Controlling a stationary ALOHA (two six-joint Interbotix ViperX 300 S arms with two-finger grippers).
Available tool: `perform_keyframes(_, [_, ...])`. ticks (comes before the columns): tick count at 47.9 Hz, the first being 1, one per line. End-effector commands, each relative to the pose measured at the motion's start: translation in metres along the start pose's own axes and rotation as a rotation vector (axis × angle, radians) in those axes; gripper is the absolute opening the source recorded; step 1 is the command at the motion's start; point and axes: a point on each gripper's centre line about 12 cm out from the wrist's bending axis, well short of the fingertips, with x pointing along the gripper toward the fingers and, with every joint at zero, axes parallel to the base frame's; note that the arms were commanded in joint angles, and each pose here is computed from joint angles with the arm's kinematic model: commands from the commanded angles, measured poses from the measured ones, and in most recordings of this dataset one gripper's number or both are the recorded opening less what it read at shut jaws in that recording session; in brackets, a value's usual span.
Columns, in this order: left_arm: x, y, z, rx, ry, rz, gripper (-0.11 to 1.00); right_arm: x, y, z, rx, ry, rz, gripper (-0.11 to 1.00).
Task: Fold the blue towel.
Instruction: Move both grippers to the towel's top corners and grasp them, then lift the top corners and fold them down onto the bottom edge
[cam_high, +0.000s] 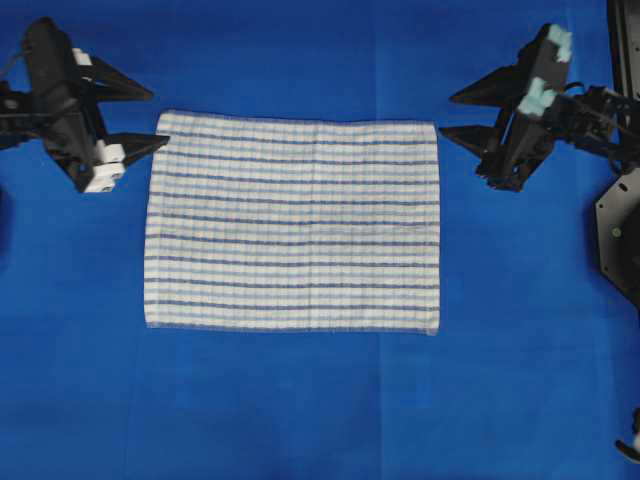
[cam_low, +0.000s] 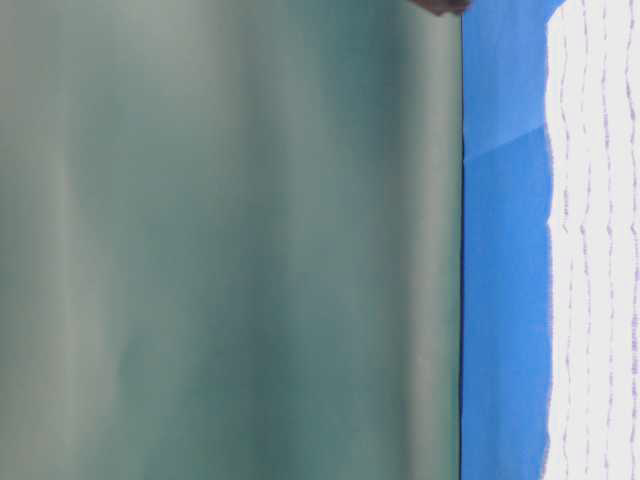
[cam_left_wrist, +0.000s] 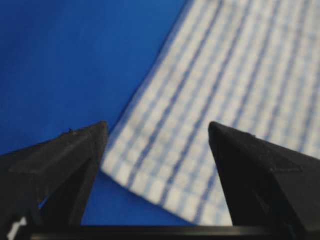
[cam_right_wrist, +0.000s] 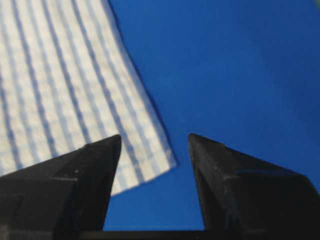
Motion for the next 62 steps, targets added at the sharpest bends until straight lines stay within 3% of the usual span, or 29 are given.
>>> perform_keyframes(1, [0.013, 0.003, 0.002, -0.009, -0.003, 0.013, 0.77, 0.011, -0.002, -0.003, 0.019, -0.005, -0.012, 0.86])
perform_keyframes(25, [0.046, 0.013, -0.032, -0.036, 0.140, 0.045, 0.73, 0.060, -0.012, -0.036, 0.070, 0.089, -0.072, 0.85])
perform_keyframes(28, [0.046, 0.013, -0.034, -0.049, 0.147, 0.046, 0.67, 0.061, -0.012, -0.037, 0.070, 0.093, -0.073, 0.83])
perform_keyframes(33, [0.045, 0.010, -0.036, -0.060, 0.158, 0.041, 0.44, 0.060, -0.012, -0.038, 0.070, 0.098, -0.073, 0.71])
perform_keyframes(41, [0.046, 0.005, -0.034, -0.052, 0.157, 0.026, 0.05, 0.058, -0.008, -0.036, 0.064, 0.090, -0.063, 0.35])
perform_keyframes(45, [0.047, 0.005, -0.033, -0.050, 0.152, 0.023, 0.04, 0.056, -0.007, -0.034, 0.061, 0.081, -0.058, 0.28])
perform_keyframes(62, [0.035, 0.004, -0.017, -0.044, 0.116, 0.018, 0.04, 0.034, -0.003, -0.012, 0.068, 0.023, -0.038, 0.28])
